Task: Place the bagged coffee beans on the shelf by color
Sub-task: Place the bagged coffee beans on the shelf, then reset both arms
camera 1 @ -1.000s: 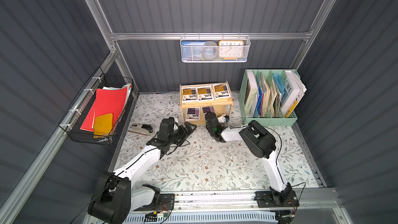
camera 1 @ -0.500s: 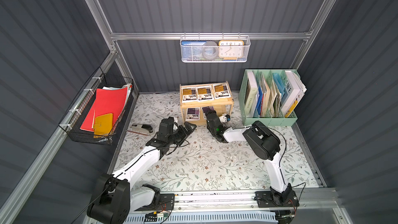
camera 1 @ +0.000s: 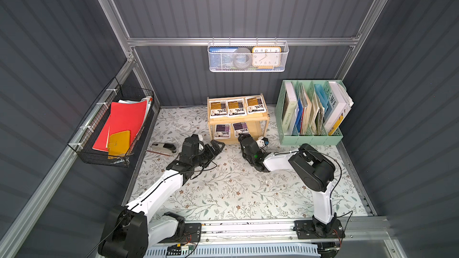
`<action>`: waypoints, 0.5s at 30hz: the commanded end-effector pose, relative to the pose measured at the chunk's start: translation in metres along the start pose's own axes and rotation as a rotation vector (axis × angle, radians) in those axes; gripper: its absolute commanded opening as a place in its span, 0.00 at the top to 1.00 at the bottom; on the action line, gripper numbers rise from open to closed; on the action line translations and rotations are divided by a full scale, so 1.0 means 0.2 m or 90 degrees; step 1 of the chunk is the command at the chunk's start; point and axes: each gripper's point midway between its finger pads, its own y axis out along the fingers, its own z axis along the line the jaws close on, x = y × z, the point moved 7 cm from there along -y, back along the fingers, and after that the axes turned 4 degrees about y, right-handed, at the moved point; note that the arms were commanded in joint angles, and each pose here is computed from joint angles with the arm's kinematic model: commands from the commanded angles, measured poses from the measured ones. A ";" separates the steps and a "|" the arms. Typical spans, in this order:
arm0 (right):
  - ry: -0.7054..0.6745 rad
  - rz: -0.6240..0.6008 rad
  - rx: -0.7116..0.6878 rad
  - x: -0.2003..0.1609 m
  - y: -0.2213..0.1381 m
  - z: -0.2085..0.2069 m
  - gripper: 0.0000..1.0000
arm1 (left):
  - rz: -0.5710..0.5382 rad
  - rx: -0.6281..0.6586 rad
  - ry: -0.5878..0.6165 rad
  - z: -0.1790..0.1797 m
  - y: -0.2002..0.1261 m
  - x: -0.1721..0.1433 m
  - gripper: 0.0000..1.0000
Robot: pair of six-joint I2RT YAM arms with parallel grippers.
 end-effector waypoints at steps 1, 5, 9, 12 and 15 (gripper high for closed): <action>-0.034 0.022 -0.007 0.00 -0.09 -0.01 0.15 | -0.019 0.025 0.016 0.03 -0.02 0.00 0.00; -0.054 0.046 -0.008 0.00 -0.19 -0.03 0.15 | -0.029 0.038 0.020 0.05 -0.04 0.00 0.00; -0.075 0.071 -0.013 0.00 -0.28 -0.07 0.15 | -0.046 0.051 0.025 0.05 -0.06 0.01 0.00; -0.084 0.090 -0.017 0.00 -0.34 -0.11 0.14 | -0.057 0.064 0.030 0.07 -0.09 0.00 0.00; -0.093 0.109 -0.020 0.01 -0.39 -0.16 0.14 | -0.069 0.075 0.031 0.08 -0.10 0.00 0.00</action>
